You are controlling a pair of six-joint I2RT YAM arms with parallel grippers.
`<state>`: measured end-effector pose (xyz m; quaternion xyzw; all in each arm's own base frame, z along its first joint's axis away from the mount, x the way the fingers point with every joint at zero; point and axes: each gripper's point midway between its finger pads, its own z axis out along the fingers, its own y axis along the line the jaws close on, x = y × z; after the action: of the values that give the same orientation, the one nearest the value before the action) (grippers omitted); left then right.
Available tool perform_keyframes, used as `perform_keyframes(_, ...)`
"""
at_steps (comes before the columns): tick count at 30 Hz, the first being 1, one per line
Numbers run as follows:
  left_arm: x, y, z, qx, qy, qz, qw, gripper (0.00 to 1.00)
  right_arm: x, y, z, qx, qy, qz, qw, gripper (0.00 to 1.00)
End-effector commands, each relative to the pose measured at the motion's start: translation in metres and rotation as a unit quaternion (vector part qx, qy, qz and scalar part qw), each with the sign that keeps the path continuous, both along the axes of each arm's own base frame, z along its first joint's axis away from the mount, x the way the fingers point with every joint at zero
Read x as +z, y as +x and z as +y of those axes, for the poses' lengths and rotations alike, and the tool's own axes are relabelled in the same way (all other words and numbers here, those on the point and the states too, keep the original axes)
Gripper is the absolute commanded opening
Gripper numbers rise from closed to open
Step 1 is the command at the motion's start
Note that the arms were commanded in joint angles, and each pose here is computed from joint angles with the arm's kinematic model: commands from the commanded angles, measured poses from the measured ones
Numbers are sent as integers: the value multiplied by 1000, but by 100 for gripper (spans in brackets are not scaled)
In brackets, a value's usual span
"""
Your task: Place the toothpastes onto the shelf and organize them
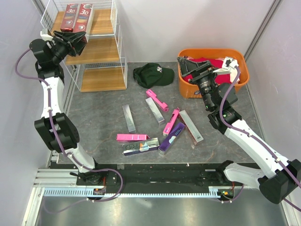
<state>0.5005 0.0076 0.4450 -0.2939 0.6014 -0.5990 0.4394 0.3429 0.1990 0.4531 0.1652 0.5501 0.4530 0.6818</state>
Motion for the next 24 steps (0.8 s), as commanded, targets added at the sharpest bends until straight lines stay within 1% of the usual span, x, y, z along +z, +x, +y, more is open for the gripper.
perform_keyframes(1,36,5,9,27,-13,-38,999,2,11,-4,-7,-13,2,-18,1000,98)
perform_keyframes(5,39,13,13,35,-17,-35,999,2,12,-5,-10,-17,2,-18,1000,98)
perform_keyframes(7,30,22,16,36,-22,-21,999,4,9,-4,-11,-20,0,-15,1000,98)
perform_keyframes(12,34,32,15,16,-28,-21,999,11,8,-4,-11,-21,1,-13,1000,98)
perform_keyframes(17,38,34,21,39,-29,-25,999,32,7,-5,-12,-22,0,-12,1000,98)
perform_keyframes(18,38,34,21,39,-27,-27,999,41,6,-4,-12,-23,0,-11,1000,98)
perform_keyframes(20,42,32,18,32,-21,-34,999,53,5,-4,-12,-22,-1,-9,1000,98)
perform_keyframes(21,43,30,17,29,-15,-37,999,62,5,-5,-12,-22,-1,-8,1000,98)
perform_keyframes(23,43,26,11,20,-4,-41,999,70,4,-4,-12,-23,-1,-7,1000,98)
perform_keyframes(24,46,21,7,17,9,-47,999,84,4,-4,-12,-21,-1,-7,1000,98)
